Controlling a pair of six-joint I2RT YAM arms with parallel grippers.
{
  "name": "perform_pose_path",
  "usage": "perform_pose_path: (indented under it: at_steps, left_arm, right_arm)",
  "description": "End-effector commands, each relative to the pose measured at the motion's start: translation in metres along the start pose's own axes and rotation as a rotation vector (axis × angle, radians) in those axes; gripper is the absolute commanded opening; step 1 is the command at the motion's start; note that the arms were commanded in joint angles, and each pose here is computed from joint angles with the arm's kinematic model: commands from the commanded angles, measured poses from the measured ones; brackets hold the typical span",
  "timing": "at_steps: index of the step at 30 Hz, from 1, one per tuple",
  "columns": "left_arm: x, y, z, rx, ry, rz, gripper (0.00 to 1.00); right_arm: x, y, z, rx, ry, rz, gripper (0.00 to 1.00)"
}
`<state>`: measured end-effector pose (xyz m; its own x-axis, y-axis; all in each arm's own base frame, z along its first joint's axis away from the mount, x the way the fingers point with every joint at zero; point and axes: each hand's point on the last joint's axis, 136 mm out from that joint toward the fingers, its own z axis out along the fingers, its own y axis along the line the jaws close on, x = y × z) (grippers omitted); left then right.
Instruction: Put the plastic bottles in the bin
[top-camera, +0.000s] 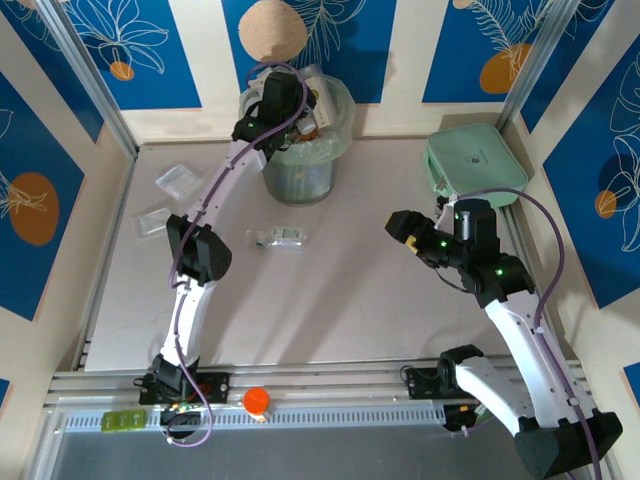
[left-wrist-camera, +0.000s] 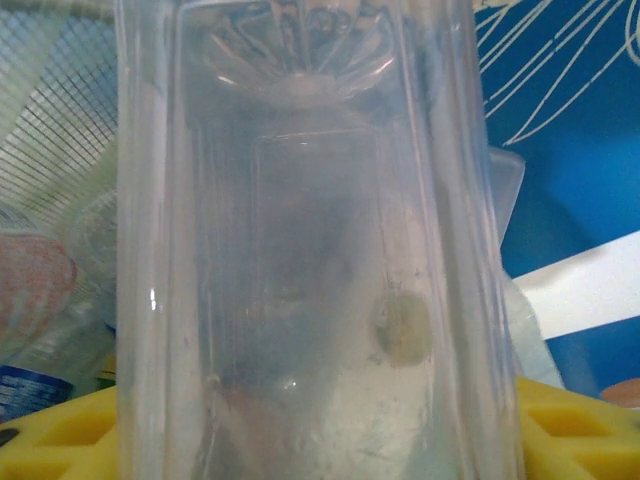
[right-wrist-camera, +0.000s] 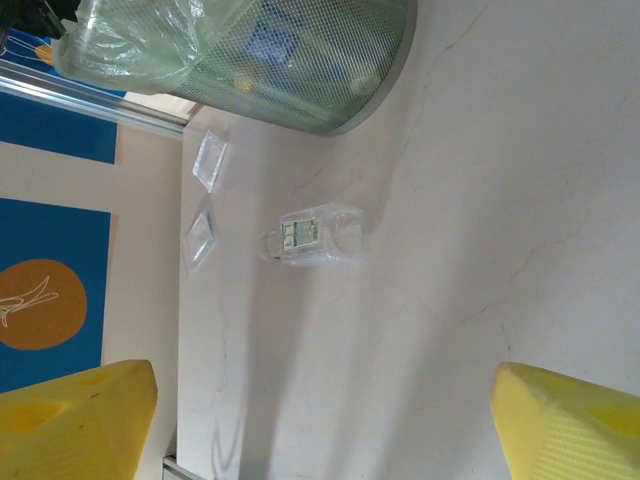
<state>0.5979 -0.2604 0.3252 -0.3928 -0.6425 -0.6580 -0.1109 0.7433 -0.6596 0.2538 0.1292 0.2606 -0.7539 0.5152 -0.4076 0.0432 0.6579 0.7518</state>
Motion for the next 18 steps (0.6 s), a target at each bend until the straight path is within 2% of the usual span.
perform_pose_path:
  at_steps: [1, 6, 18]
  left_arm:
    - [-0.013, -0.010, 0.003, 0.052, -0.034, -0.055, 0.72]
    - [-0.014, -0.009, 0.001, 0.046, -0.031, -0.065, 0.80]
    - [-0.043, -0.041, -0.032, 0.146, -0.068, 0.004, 0.80]
  right_arm:
    - [-0.001, -0.002, -0.002, 0.005, -0.017, -0.036, 0.87]
    - [-0.005, 0.001, -0.003, 0.002, -0.031, -0.047, 0.87]
    - [-0.008, 0.011, -0.007, -0.017, -0.037, -0.066, 0.87]
